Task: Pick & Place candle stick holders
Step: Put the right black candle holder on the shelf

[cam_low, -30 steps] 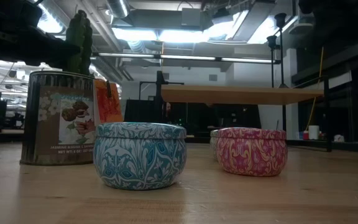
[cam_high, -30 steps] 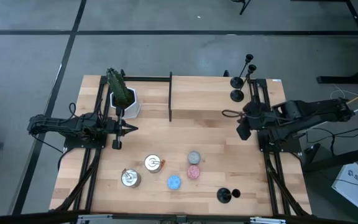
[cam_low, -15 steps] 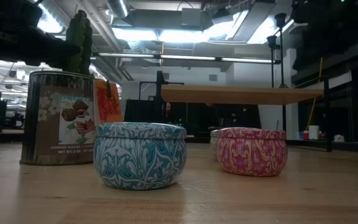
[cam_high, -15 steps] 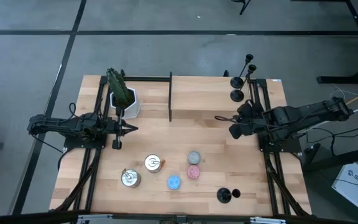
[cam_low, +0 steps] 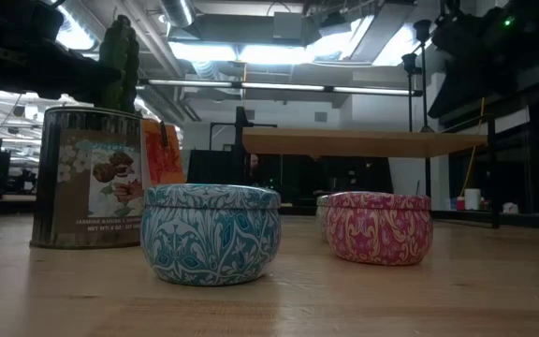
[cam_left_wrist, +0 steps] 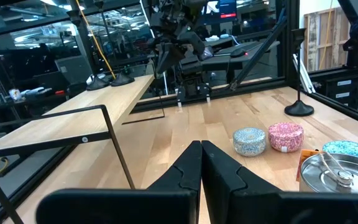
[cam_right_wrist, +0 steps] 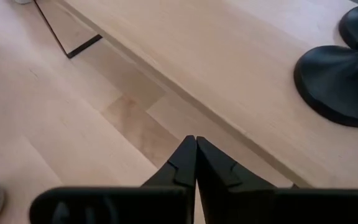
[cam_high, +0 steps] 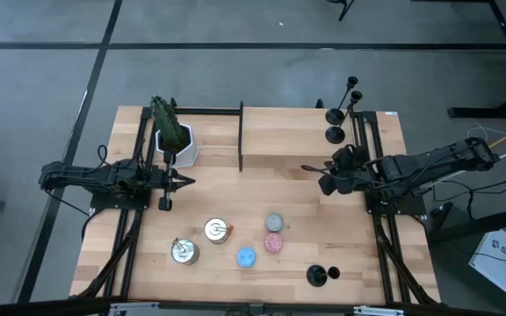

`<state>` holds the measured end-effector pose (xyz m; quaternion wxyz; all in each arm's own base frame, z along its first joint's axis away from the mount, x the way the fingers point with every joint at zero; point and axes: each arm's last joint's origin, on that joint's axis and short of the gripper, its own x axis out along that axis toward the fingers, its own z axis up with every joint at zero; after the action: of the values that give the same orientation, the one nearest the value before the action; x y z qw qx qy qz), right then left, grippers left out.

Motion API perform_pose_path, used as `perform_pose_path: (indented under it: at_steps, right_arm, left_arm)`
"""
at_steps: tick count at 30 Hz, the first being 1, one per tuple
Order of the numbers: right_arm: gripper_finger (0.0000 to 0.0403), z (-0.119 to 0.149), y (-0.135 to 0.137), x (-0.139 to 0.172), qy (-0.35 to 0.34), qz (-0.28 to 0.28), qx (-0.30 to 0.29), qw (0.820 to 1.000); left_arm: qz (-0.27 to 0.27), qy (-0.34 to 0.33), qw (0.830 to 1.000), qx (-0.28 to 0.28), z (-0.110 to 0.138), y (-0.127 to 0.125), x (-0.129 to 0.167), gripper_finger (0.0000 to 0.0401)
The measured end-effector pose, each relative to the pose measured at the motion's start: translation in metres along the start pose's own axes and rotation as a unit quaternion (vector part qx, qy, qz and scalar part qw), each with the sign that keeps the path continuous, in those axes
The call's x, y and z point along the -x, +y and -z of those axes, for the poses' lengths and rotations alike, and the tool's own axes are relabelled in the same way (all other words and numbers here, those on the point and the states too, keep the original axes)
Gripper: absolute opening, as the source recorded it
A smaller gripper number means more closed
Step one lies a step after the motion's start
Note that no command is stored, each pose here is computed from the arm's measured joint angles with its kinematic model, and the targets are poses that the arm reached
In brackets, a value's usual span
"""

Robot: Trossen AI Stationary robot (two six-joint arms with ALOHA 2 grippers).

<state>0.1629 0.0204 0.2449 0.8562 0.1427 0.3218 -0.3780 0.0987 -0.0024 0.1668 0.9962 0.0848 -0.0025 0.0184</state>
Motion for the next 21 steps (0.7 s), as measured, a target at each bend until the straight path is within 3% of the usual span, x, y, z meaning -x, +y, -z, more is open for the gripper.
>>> perform_pose_path:
  at_steps: [14,21]
  right_arm:
    - [0.0011,-0.0008,-0.0010,-0.0009,-0.001,0.005,-0.009,1.000]
    - [0.0011,-0.0079,-0.0090,-0.0068,-0.035,0.054,-0.073,0.995]
  left_arm:
    - [0.000,0.000,1.000,0.000,0.0000,0.0000,0.0000,0.0004]
    - [0.000,0.000,1.000,0.000,0.0000,0.0000,0.0000,0.0004]
